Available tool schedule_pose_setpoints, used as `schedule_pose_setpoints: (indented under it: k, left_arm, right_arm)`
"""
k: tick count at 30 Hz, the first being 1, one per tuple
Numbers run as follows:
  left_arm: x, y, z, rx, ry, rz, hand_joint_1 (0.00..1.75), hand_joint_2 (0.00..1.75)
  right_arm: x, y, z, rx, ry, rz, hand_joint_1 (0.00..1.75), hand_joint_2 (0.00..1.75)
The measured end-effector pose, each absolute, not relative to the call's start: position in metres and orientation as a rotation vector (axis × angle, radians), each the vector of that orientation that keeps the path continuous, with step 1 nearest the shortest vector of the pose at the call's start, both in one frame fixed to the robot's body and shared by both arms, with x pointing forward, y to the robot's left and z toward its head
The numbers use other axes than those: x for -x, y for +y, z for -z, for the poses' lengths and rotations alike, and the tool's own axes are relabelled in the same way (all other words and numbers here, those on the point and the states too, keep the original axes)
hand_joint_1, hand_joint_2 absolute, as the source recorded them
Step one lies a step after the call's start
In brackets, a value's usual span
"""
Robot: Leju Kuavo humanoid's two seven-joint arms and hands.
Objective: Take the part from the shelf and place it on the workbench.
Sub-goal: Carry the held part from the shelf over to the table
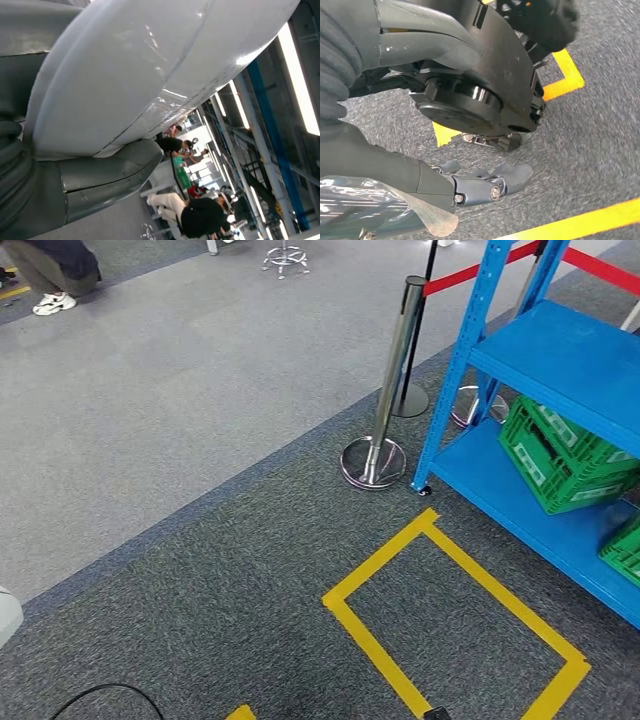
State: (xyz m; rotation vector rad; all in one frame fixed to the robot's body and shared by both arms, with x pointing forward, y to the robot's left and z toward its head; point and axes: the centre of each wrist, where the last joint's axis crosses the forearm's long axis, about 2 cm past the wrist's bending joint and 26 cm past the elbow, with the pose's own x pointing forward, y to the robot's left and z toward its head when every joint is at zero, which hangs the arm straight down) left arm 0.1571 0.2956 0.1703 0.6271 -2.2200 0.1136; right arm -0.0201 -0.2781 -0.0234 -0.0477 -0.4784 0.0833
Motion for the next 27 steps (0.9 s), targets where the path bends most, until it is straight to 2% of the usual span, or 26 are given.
schedule_pose_setpoints:
  k: [27]
  left_arm:
    - [-0.1564,0.2991,-0.1700,-0.687,-2.251,-0.187,1.75,1.75]
  right_arm:
    - [0.0207,-0.2785,0.0290,0.061,-0.439,-0.150,0.00,1.75]
